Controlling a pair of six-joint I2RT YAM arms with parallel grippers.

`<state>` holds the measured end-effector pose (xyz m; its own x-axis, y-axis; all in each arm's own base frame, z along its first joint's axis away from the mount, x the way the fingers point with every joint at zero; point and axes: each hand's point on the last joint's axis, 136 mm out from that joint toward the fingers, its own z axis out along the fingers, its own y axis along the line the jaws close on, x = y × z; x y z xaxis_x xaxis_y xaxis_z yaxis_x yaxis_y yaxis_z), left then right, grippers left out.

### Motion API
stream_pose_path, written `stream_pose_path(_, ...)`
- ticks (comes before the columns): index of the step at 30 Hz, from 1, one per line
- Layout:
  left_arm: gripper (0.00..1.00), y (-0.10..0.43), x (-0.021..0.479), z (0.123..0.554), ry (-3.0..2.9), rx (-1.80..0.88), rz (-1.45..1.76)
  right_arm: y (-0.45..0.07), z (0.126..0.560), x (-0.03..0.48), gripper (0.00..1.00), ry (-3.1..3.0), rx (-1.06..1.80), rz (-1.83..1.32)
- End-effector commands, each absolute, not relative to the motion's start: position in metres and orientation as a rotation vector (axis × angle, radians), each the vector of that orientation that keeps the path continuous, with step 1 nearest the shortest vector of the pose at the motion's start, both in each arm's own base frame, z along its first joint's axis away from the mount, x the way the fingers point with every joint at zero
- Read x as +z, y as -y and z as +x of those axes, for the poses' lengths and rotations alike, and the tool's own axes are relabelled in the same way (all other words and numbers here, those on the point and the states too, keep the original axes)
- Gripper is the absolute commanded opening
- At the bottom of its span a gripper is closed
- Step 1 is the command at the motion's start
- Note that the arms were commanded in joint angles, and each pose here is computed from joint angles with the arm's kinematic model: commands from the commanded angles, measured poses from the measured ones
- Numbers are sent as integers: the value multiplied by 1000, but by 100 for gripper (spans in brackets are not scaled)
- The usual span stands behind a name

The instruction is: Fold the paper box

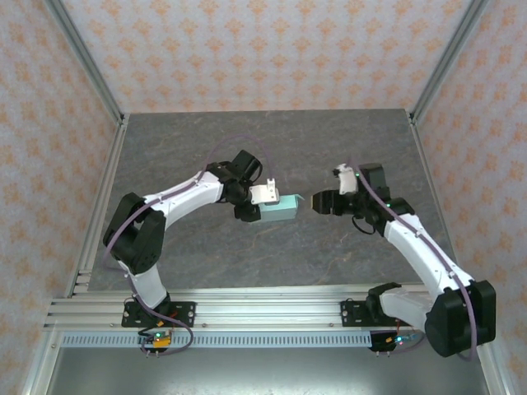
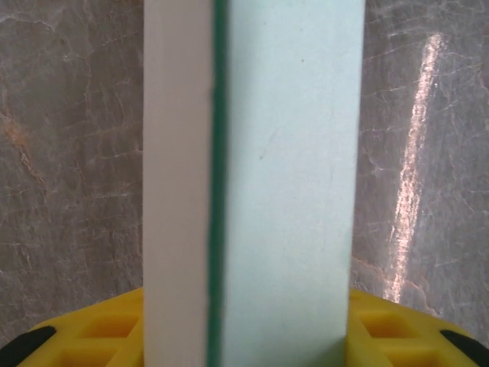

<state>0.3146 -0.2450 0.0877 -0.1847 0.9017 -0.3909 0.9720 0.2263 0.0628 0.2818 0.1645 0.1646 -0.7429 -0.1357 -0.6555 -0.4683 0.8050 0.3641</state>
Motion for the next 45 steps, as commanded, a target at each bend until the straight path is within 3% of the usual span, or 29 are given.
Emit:
stream_pose_path(1,45,249,92,310,-2147,-356,1804,-176,303,165,57,-2220,473,-771)
stream_pose_path(7,45,253,89,313,-2129,-373,1820,-203,314,157,45,-2208,444,-888)
stream_pose_path(19,47,259,91,334,-2128,-331,1703,-212,325,153,7,-2255,342,-778)
stream_pose_path(36,51,268,95,356,-2167,-339,1403,-211,332,133,5,-2413,274,-141)
stream_pose_path(45,52,269,101,358,-2150,-343,1352,-201,326,112,4,-2377,260,-85)
